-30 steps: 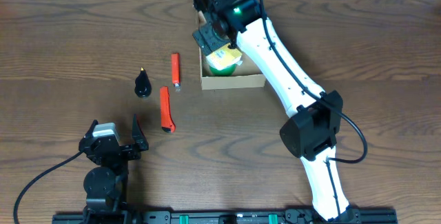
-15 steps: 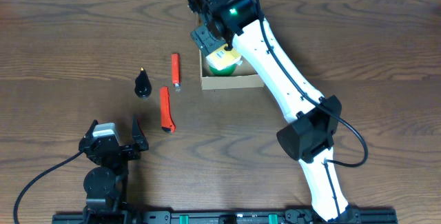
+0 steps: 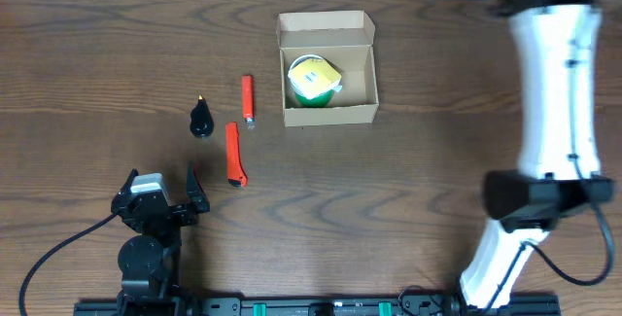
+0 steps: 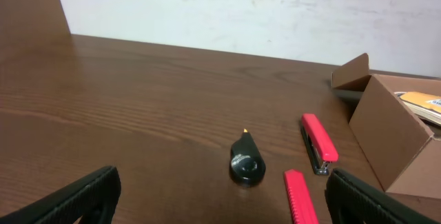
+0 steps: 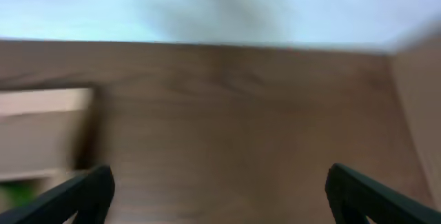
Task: Pack container
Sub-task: 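Retract right arm away from the box to the right, then reach left gripper over the red stapler beside the box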
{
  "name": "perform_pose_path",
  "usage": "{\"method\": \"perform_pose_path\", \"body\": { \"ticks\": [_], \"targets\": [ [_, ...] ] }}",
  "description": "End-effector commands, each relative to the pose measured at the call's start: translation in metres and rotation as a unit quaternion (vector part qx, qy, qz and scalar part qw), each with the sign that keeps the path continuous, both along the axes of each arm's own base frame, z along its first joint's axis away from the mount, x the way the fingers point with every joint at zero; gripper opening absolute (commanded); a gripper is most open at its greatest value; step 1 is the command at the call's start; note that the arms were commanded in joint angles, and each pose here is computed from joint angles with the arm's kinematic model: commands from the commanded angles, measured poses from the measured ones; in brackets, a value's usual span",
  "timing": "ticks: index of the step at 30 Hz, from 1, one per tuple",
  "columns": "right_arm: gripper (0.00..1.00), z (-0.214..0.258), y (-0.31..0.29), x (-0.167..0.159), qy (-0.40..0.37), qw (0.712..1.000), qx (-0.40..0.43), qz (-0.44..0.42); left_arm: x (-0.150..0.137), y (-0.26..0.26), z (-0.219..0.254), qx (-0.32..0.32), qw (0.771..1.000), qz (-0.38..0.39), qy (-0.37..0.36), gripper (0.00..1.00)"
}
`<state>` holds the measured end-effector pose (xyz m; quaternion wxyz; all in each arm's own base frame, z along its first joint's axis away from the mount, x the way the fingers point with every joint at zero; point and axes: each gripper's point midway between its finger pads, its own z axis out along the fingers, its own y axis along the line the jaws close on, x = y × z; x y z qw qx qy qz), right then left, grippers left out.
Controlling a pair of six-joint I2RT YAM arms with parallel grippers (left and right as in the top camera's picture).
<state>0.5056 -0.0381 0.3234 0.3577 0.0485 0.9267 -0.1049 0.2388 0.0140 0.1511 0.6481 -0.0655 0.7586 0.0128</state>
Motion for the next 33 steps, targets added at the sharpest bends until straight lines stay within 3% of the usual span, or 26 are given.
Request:
{"method": "perform_pose_path", "body": {
  "ticks": [1,5,12,18,20,25,28,33],
  "targets": [
    [0.99,-0.018,-0.026,-0.005,0.018,0.996,0.077,-0.036,-0.002,0.001,-0.016,0.002,1.0,0.004,0.024,0.95],
    [0.99,-0.041,-0.057,-0.01,0.049,0.991,0.11,-0.064,-0.001,0.001,-0.016,0.002,1.0,0.004,0.024,0.95],
    [0.99,-0.065,-0.063,-0.013,0.084,0.986,0.123,-0.073,-0.001,0.001,-0.014,0.002,1.0,0.003,0.02,0.95],
    [0.99,-0.067,-0.062,-0.014,0.088,0.986,0.123,-0.072,-0.002,-0.031,0.008,-0.053,0.995,-0.082,-0.004,0.96],
    [0.99,-0.067,-0.062,-0.014,0.088,0.986,0.123,-0.072,-0.005,-0.03,0.02,-0.089,0.993,-0.076,-0.01,0.95],
    [0.99,-0.067,-0.062,-0.014,0.088,0.986,0.123,-0.072,-0.013,-0.023,0.046,-0.091,0.994,-0.055,0.0,0.96],
    [0.99,-0.067,-0.062,-0.014,0.088,0.986,0.123,-0.072,-0.012,-0.023,0.063,-0.094,0.994,-0.053,0.025,0.95],
    [0.99,-0.067,-0.062,-0.014,0.088,0.986,0.123,-0.072,0.002,-0.025,0.08,-0.087,0.985,-0.045,0.144,0.95]
  ]
}}
